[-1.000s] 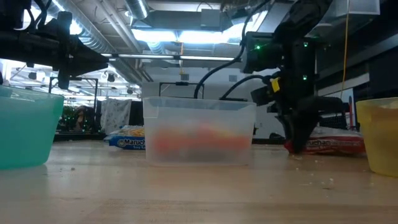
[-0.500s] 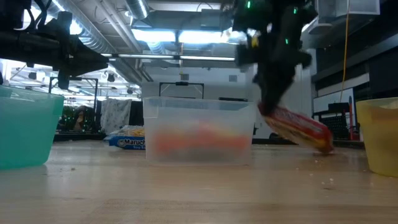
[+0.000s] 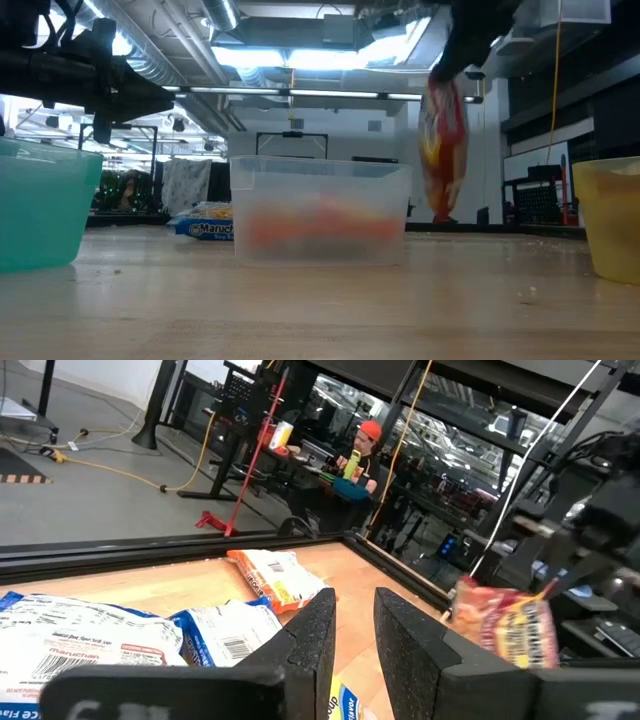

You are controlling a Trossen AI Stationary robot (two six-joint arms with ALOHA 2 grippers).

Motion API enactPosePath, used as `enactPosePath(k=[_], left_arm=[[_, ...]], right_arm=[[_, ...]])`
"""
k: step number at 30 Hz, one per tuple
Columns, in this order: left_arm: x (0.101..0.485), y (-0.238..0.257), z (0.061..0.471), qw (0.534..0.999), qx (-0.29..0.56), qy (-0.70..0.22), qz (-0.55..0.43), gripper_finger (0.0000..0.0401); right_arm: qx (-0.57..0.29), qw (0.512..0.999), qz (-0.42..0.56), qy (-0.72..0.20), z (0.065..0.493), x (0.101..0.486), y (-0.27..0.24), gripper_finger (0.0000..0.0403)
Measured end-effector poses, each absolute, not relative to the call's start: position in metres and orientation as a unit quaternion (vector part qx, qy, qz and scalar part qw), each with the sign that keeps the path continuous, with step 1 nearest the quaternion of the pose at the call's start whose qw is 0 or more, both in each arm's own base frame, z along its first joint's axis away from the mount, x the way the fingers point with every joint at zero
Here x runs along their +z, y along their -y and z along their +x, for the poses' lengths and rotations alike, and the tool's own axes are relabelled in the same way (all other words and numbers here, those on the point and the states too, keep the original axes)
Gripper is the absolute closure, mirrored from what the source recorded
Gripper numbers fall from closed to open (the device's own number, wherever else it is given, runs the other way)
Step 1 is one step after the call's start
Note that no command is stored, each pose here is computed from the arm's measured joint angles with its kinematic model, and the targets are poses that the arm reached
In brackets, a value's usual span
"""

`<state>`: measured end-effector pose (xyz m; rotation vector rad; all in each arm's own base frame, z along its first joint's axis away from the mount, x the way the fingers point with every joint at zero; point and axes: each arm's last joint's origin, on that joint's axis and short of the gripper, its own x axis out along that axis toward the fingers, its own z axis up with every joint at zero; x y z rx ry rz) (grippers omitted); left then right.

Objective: Sort Maruchan noodles
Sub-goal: Put the red noodle pack into the yellow bin

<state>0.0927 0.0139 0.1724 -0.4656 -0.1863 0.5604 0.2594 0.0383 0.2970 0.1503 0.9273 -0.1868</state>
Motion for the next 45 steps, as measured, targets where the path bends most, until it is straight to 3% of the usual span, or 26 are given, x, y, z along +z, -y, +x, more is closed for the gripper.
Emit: enactPosePath(k=[8, 24, 36, 45], left_arm=[[0.172, -0.014, 0.093, 0.929, 0.273, 0.092, -0.231, 0.0335], [0.172, -0.014, 0.093, 0.929, 0.273, 0.092, -0.232, 0.0335], [0.172, -0.015, 0.092, 0.922, 0.286, 0.098, -0.240, 0.0335], [0.172, -0.016, 0.092, 0.917, 0.305, 0.102, -0.238, 0.0335]], right_arm=[[-0.113, 0.911, 0.093, -0.385, 0.232, 0.314, -0.084, 0.0403], [-0.148, 0.939, 0.125, -0.284, 0.181, 0.311, -0.166, 0.0403], [-0.148, 0.923, 0.146, -0.323, 0.160, 0.279, -0.207, 0.0403], [-0.163, 0.857, 0.150, -0.465, 0.156, 0.250, -0.217, 0.0403]])
